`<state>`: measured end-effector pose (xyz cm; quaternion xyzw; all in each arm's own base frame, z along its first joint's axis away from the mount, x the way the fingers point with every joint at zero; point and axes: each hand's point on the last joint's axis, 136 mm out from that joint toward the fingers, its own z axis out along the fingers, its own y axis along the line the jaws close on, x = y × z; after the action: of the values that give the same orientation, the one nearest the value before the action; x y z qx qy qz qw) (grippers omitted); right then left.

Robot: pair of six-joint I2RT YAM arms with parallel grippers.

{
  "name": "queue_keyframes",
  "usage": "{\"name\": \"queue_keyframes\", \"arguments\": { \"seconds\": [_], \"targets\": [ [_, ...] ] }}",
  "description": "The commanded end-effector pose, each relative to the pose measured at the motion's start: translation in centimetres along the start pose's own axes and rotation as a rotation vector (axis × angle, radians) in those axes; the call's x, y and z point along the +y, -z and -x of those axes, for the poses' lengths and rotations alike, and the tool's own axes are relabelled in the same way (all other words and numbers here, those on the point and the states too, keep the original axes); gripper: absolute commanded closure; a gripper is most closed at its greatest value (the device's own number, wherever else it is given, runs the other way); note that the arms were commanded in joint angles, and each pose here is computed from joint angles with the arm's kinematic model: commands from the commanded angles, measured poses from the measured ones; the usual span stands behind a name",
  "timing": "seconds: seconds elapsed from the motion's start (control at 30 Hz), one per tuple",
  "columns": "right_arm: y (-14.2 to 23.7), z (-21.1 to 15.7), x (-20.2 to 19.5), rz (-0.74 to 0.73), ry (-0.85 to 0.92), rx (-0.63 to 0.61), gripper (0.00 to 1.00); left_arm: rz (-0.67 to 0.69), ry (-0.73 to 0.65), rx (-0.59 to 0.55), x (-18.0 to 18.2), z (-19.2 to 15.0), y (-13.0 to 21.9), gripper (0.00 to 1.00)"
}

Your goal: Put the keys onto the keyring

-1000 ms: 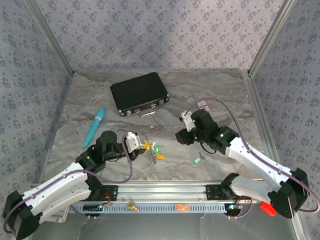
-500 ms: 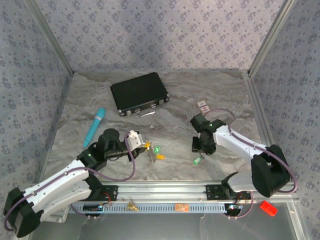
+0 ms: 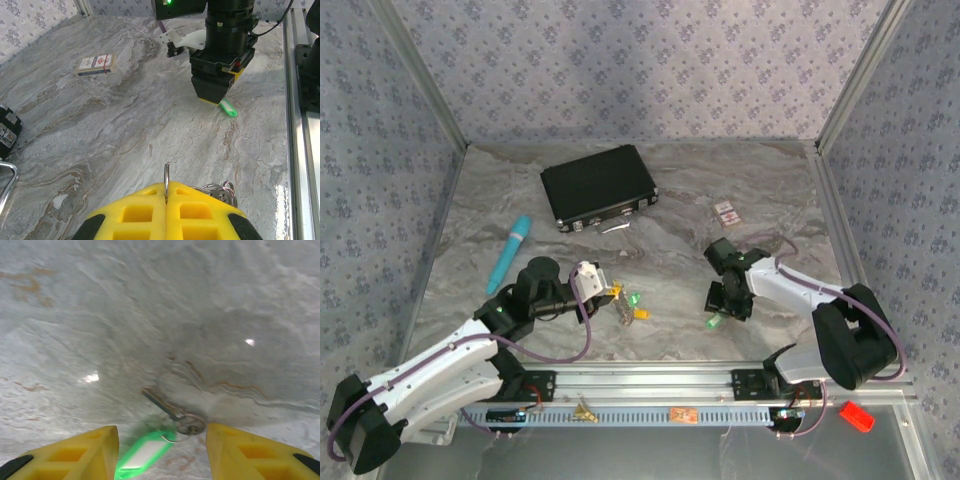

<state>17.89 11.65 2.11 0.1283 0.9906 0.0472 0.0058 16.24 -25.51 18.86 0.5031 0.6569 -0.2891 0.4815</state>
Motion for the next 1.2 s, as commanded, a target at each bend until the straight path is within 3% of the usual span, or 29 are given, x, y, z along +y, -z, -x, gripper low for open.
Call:
{"name": "queue_keyframes", "arguments": {
  "seconds": [0.0, 0.13, 0.27, 0.33, 0.43, 0.5, 0.87, 1.17],
  "targets": [
    [0.0, 0.4, 2.0, 0.064, 0.005, 0.009, 0.52, -0.002, -0.045, -0.065, 0.0, 2.4, 0.5, 1.00],
    [0.8, 1.2, 4.1, 0.128, 0.061, -0.018, 0.57, -0.003, -0.045, -0.062, 0.0, 2.3, 0.5, 1.00],
    [2.8, 1.8, 6.0, 0.174, 0.148, -0.094, 0.57, -0.003, -0.047, -0.064, 0.0, 2.3, 0.5, 1.00],
    [3.0, 1.9, 4.7, 0.104, 0.147, -0.109, 0.55, -0.004, -0.047, -0.061, 0.0, 2.3, 0.5, 1.00],
    [2.0, 1.1, 0.3, -0.112, 0.103, -0.076, 0.54, -0.004, -0.050, -0.064, 0.0, 2.4, 0.5, 1.00],
    [1.6, 0.6, -0.7, -0.153, 0.088, -0.056, 0.55, -0.004, -0.049, -0.062, 0.0, 2.3, 0.6, 1.00],
    [-0.3, -0.4, 1.4, -0.047, 0.046, 0.009, 0.61, -0.004, -0.052, -0.064, -0.2, 2.3, 0.8, 1.00],
    [0.0, 0.7, 2.7, -0.024, 0.063, -0.017, 0.76, -0.003, -0.054, -0.066, -0.1, 2.4, 0.8, 1.00]
  ]
}}
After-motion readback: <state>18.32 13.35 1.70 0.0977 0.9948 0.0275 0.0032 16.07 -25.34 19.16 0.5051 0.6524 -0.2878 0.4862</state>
